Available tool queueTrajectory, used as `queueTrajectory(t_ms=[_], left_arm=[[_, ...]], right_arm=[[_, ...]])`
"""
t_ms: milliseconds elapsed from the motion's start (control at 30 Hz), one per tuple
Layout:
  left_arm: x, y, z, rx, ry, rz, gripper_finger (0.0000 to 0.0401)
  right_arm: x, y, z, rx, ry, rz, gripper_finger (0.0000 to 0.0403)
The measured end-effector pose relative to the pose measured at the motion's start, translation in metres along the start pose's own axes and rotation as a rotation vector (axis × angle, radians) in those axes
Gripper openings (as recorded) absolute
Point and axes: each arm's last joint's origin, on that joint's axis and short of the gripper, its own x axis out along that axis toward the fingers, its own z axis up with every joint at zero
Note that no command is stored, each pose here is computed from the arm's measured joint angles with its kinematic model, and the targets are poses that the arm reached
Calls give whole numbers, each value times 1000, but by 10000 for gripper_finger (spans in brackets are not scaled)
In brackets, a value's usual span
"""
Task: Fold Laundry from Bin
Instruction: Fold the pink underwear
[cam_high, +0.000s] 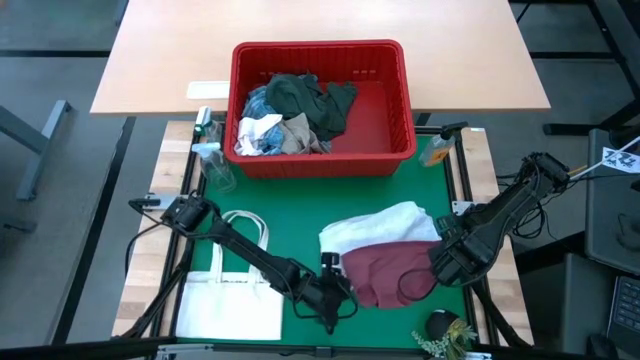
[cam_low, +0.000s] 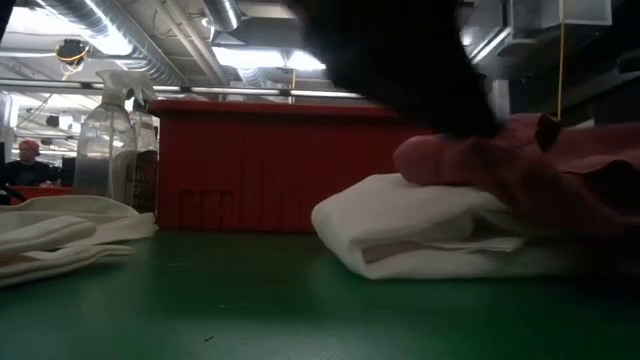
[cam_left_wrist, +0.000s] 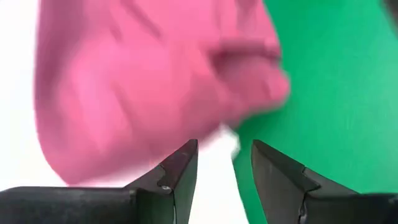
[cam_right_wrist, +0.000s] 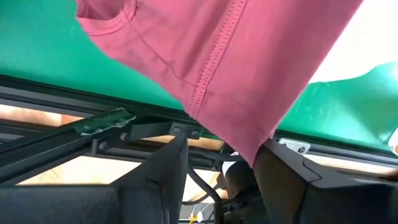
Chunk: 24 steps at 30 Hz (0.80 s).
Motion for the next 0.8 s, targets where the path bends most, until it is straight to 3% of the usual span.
queueTrajectory(t_ms=[333, 633, 800], left_arm=[[13, 14, -20, -7, 152, 65, 129], [29, 38, -38, -55, 278, 25, 97], [26, 48, -47, -22, 395, 66, 85]], right_arm=[[0, 0, 1, 0, -13, -14, 175], [0, 0, 1, -1, -13, -14, 175], [0, 0, 1, -1, -18, -12, 175]])
